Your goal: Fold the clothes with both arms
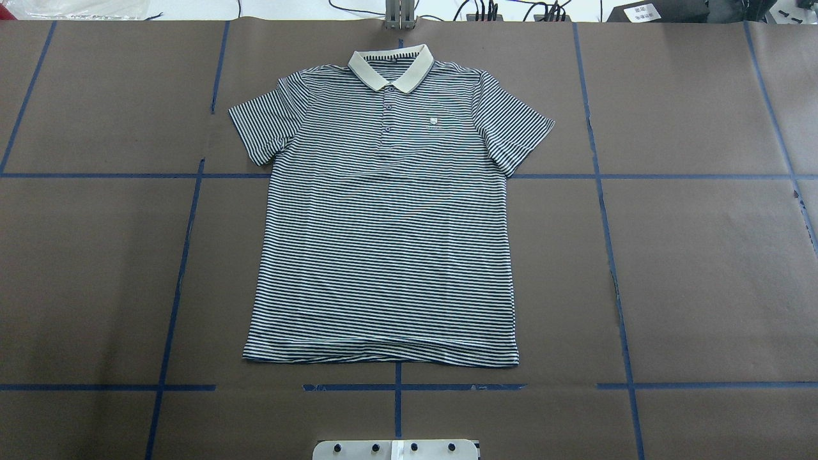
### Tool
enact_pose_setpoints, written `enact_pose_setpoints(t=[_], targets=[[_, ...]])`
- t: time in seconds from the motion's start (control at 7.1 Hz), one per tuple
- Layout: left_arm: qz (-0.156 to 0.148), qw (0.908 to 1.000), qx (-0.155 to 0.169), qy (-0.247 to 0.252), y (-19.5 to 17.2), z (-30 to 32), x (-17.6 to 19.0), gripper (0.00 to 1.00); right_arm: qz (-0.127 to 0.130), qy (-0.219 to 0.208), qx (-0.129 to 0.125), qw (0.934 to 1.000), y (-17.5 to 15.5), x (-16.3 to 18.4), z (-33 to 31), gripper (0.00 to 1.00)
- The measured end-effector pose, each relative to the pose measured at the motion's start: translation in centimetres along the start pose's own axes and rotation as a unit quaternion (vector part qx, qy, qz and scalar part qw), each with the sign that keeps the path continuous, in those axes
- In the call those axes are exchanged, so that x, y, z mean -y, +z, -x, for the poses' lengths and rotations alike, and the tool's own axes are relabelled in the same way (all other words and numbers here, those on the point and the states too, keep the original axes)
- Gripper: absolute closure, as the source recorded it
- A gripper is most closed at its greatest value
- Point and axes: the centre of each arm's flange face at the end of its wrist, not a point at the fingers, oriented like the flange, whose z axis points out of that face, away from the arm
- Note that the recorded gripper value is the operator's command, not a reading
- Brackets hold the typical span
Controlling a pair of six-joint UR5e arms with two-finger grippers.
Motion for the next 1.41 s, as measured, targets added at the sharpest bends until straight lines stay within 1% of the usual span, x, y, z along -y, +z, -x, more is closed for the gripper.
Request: enact_pose_setpoints(t=[0.42, 0.56, 0.7, 0.84, 0.99, 1.13, 1.27, 1.41], targets=[[-0.004, 1.0, 0.003, 0.006, -0.2, -0.2, 0.1, 0.0, -0.002, -0.002, 0.002, 1.0, -0.2, 0.1, 0.2, 0.0], [-0.008, 0.9999, 0.004, 0.011, -0.5, -0.5, 0.2, 0.0, -0.007, -0.006, 0.002, 1.0, -0.6, 0.3, 0.6, 0.0], [-0.022, 0.9994, 0.005, 0.027, -0.8, -0.9, 0.6, 0.0, -0.02, -0.017, 0.002, 0.9997, -1.6, 1.4, 1.4, 0.0], [-0.049, 0.9971, 0.007, 0.059, -1.5, -1.6, 1.2, 0.0, -0.044, -0.038, 0.002, 0.9983, -3.1, 3.6, 2.8, 0.0], [-0.09, 0.9902, 0.014, 0.106, -2.7, -2.8, 2.8, 0.0, -0.073, -0.062, 0.001, 0.9954, -4.7, 6.0, 4.1, 0.0], [-0.132, 0.9792, 0.02, 0.153, -4.0, -4.1, 4.7, 0.0, -0.095, -0.081, 0.0, 0.9922, -5.9, 8.1, 5.1, 0.0], [-0.16, 0.9694, 0.023, 0.185, -4.7, -4.7, 6.1, 0.0, -0.107, -0.091, 0.001, 0.9901, -6.6, 9.3, 5.7, 0.0], [-0.18, 0.9616, 0.024, 0.206, -4.8, -4.7, 7.3, 0.0, -0.116, -0.098, 0.003, 0.9884, -7.2, 10.1, 6.3, 0.0]])
